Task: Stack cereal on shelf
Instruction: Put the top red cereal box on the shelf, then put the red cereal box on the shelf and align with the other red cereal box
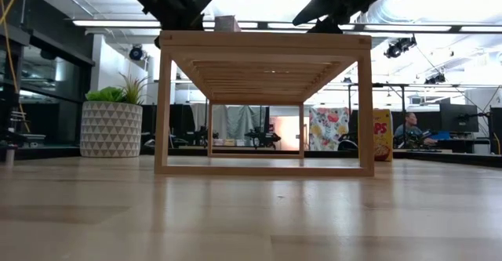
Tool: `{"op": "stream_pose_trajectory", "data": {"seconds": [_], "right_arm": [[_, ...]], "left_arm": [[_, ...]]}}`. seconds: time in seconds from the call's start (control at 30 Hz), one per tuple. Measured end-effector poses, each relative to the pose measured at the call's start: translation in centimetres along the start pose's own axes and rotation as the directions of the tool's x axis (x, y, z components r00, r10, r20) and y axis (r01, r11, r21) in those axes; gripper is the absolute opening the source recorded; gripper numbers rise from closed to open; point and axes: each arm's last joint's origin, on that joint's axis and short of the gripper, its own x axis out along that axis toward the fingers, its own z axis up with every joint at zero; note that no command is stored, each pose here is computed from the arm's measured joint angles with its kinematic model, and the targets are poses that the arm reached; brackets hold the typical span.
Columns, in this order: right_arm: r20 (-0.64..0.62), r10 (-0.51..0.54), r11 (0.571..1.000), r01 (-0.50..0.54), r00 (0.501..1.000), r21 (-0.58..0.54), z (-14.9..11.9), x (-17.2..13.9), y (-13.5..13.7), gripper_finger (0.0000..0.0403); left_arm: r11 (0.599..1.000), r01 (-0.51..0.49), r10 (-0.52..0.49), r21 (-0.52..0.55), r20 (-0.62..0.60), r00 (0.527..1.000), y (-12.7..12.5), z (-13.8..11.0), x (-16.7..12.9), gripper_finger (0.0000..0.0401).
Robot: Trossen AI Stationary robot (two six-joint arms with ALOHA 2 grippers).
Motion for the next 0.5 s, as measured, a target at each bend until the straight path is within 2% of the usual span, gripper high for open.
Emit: {"op": "stream_pose_trajectory", "data": {"seconds": [0.27,0.5], "right_arm": [[0.0,0.0,1.0,0.0,1.0,-0.008,0.0,0.0,0.0,0.0277],[0.035,-0.043,0.999,0.042,0.998,0.023,0.3,-0.01,-0.1,0.0277]], "left_arm": [[0.999,0.007,-0.007,-0.053,0.006,1.0,-0.8,-0.26,-0.31,0.0],[1.0,-0.019,0.018,-0.025,-0.028,0.999,-0.51,-0.62,-0.63,0.0]]}}
